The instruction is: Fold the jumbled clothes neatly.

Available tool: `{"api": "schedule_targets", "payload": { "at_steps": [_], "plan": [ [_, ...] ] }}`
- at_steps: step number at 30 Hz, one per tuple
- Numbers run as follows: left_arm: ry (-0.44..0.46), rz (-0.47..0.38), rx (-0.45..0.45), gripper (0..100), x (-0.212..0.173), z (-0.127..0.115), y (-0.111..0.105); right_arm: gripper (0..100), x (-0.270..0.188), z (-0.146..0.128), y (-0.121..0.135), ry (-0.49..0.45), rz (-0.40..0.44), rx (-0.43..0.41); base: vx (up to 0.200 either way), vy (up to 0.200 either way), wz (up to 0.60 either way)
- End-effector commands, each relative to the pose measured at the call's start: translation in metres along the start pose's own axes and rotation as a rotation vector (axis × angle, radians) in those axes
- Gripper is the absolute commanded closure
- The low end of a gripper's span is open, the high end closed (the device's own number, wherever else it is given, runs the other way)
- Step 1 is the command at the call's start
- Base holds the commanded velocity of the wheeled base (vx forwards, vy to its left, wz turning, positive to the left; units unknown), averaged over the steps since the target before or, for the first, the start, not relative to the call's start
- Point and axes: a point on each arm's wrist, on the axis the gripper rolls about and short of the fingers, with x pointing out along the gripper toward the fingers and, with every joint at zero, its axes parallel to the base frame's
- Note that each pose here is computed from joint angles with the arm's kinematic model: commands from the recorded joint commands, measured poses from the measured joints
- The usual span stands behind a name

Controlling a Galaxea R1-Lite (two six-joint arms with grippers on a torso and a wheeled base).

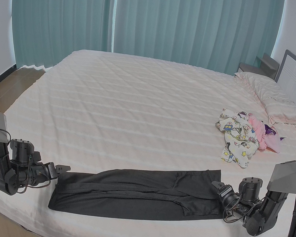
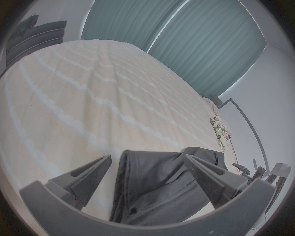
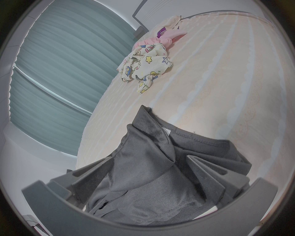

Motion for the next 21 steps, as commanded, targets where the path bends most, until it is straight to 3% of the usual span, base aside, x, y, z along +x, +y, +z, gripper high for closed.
{"api": "schedule_targets", "payload": {
  "at_steps": [1, 19, 20, 21],
  "plan": [
    [0.014, -0.017, -0.005, 0, 0.018, 0.001, -0.003, 0, 0.0, -0.001, 0.0, 0.002, -0.001, -0.001, 0.0, 0.0, 0.0],
    [0.034, -0.012, 0.019, 0, 0.03, -0.005, -0.001, 0, 0.0, -0.001, 0.0, 0.002, 0.001, -0.002, 0.0, 0.0, 0.0],
    [0.033, -0.009, 0.02, 100, 0.031, -0.005, 0.0, 0, 0.0, -0.001, 0.0, 0.002, 0.001, -0.002, 0.0, 0.0, 0.0],
    [0.029, -0.005, 0.02, 100, 0.033, -0.004, 0.0, 0, 0.0, -0.001, 0.0, 0.002, 0.001, -0.002, 0.0, 0.0, 0.0]
  ]
}}
